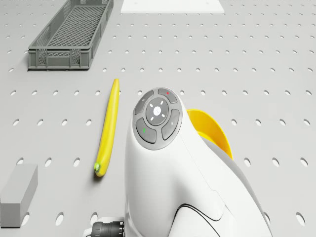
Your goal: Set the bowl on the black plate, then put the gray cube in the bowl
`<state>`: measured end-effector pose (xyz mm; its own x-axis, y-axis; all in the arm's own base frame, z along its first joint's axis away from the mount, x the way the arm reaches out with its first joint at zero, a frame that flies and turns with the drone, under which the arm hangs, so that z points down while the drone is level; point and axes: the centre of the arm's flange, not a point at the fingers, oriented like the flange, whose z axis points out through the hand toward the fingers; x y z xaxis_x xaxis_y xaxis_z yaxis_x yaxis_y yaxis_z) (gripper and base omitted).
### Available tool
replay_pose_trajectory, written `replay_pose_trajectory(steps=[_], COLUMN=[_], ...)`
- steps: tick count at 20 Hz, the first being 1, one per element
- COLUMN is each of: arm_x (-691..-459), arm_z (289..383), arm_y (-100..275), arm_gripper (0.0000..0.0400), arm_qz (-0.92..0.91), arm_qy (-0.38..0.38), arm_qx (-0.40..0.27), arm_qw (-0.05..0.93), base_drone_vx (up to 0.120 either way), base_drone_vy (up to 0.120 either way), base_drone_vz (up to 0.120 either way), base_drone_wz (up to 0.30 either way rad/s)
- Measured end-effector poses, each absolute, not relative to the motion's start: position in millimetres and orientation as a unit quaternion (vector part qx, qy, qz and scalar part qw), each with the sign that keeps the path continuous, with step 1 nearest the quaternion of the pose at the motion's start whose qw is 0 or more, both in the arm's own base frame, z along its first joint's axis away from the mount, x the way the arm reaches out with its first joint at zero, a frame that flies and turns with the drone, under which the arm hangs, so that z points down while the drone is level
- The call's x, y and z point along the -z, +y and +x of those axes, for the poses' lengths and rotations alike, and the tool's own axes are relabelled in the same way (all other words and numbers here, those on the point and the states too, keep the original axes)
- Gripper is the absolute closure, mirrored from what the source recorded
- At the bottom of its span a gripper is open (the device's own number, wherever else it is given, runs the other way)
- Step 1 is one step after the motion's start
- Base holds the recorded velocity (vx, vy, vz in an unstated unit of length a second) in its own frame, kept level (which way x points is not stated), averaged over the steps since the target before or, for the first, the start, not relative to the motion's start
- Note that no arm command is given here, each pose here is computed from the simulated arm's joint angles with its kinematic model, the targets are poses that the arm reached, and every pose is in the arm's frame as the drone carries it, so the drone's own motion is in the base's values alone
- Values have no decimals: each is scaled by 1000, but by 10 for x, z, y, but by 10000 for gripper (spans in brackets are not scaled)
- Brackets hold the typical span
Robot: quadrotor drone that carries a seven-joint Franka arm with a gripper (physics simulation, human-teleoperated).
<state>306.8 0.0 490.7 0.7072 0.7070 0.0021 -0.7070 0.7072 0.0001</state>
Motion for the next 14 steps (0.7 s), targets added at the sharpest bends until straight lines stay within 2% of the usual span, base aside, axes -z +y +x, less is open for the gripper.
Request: replay_pose_trajectory(steps=[14], arm_x=[-4907], arm_z=[3068], arm_y=[0], arm_gripper=[0], arm_qz=[0], arm_qy=[-1], arm_qx=[-383], arm_qw=[924], base_drone_vx=[120], base_drone_vy=[0], base_drone_vz=[0], base_drone_wz=[0])
